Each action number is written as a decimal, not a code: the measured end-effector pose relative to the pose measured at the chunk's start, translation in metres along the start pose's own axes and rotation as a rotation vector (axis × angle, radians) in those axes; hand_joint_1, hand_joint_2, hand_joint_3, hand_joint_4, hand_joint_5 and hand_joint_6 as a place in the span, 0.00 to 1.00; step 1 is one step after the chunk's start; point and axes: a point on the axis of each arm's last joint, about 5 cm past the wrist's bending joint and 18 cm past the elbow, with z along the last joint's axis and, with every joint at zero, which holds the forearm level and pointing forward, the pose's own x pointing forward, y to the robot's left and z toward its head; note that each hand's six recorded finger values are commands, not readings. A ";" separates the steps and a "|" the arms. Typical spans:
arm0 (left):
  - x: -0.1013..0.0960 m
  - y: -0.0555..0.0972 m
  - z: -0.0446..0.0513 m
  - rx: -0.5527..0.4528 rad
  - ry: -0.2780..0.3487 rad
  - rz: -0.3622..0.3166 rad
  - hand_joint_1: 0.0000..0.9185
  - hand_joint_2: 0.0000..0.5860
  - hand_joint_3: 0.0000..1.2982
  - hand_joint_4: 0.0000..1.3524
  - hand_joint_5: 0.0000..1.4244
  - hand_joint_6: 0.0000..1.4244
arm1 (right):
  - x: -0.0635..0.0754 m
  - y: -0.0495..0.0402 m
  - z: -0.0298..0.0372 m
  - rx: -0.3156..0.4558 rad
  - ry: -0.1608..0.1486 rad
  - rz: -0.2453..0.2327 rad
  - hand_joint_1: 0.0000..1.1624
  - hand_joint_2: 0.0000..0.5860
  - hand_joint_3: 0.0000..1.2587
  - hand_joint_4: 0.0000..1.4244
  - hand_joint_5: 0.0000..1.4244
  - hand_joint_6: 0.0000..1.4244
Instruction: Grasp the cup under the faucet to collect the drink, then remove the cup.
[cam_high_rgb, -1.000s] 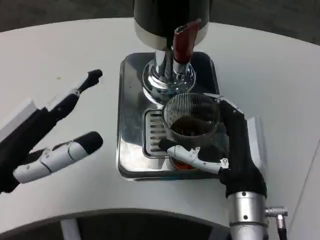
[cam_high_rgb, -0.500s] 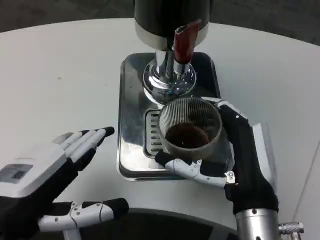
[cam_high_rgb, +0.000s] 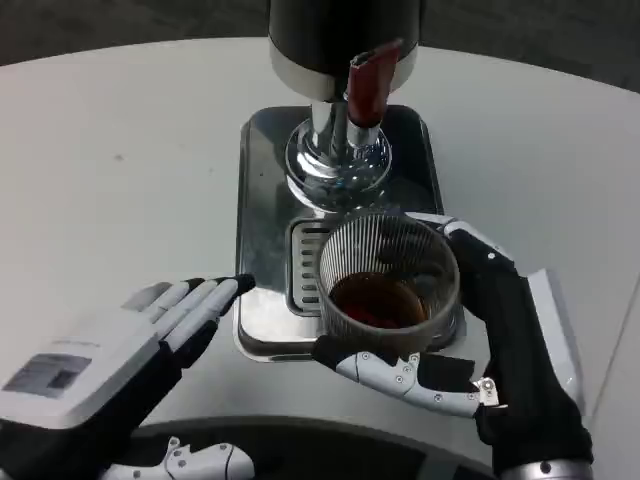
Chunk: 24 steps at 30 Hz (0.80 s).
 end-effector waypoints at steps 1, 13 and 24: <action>-0.001 -0.001 0.0012 -0.004 -0.003 -0.001 0.00 0.11 0.00 0.00 0.00 0.00 | -0.002 -0.0019 0.0020 0.005 0.002 0.006 1.00 0.17 0.58 0.63 0.67 0.95; -0.002 -0.008 0.0079 -0.031 -0.020 -0.008 0.00 0.11 0.00 0.00 0.00 0.00 | -0.025 -0.0129 0.0216 -0.051 -0.003 0.092 1.00 0.17 0.57 0.63 0.67 0.95; -0.011 -0.009 0.0115 0.001 -0.063 0.021 0.00 0.11 0.00 0.00 0.00 0.00 | -0.041 -0.0215 0.0294 -0.051 0.022 0.106 0.99 0.17 0.57 0.63 0.67 0.95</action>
